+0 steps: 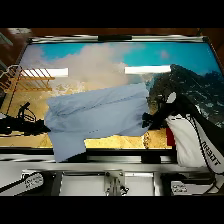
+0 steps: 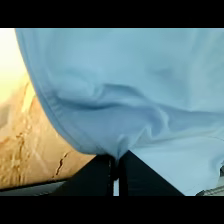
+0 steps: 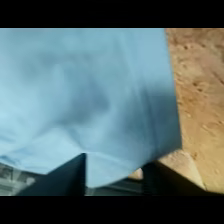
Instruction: Fold the shirts.
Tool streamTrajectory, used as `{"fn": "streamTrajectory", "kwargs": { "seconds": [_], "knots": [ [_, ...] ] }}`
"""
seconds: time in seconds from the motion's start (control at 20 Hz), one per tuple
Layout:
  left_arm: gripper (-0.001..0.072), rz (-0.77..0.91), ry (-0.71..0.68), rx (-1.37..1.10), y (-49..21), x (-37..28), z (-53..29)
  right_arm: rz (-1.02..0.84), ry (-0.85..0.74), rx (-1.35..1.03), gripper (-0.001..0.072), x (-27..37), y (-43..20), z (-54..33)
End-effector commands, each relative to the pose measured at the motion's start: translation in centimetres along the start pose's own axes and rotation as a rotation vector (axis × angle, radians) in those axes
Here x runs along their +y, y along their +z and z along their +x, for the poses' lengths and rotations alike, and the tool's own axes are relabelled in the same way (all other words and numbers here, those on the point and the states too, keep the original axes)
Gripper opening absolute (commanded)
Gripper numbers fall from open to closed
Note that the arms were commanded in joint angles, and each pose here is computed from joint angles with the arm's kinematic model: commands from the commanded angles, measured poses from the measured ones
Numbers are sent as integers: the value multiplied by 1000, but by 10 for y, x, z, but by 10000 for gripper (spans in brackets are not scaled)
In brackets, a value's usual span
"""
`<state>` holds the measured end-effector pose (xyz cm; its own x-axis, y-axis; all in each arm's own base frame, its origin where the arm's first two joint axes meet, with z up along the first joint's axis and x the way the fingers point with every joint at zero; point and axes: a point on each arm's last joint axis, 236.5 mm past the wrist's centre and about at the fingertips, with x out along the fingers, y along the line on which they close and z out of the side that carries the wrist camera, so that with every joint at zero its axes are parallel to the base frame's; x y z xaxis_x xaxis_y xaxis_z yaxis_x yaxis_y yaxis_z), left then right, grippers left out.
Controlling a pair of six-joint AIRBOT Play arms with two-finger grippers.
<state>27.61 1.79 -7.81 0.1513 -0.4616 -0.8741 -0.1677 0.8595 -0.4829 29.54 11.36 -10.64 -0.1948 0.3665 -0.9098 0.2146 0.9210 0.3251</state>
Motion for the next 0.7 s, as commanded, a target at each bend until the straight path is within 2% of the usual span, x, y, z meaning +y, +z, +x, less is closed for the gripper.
{"fn": "streamTrajectory", "kwargs": {
  "seconds": [0.0,0.05,0.1,0.25,0.35,0.5,0.65],
  "knots": [
    [39,22,13,-38,14,-1,-9,2,-8,-43,237,12,6,7],
    [39,27,12,-46,18,-2,-12,-9,-10,-41,120,15,4,7],
    [39,36,8,-61,23,-6,-18,-14,-5,-52,66,17,5,2],
    [38,140,27,-209,55,-33,-58,-109,33,-202,65,33,23,-49],
    [38,253,89,-449,95,-72,-127,-242,69,-439,65,59,49,-130],
    [39,432,96,-1032,131,-180,-306,-456,97,-1011,65,114,55,-329],
    [39,580,1,-1623,55,-294,-500,-563,33,-1544,64,141,-27,-514]
  ]
}}
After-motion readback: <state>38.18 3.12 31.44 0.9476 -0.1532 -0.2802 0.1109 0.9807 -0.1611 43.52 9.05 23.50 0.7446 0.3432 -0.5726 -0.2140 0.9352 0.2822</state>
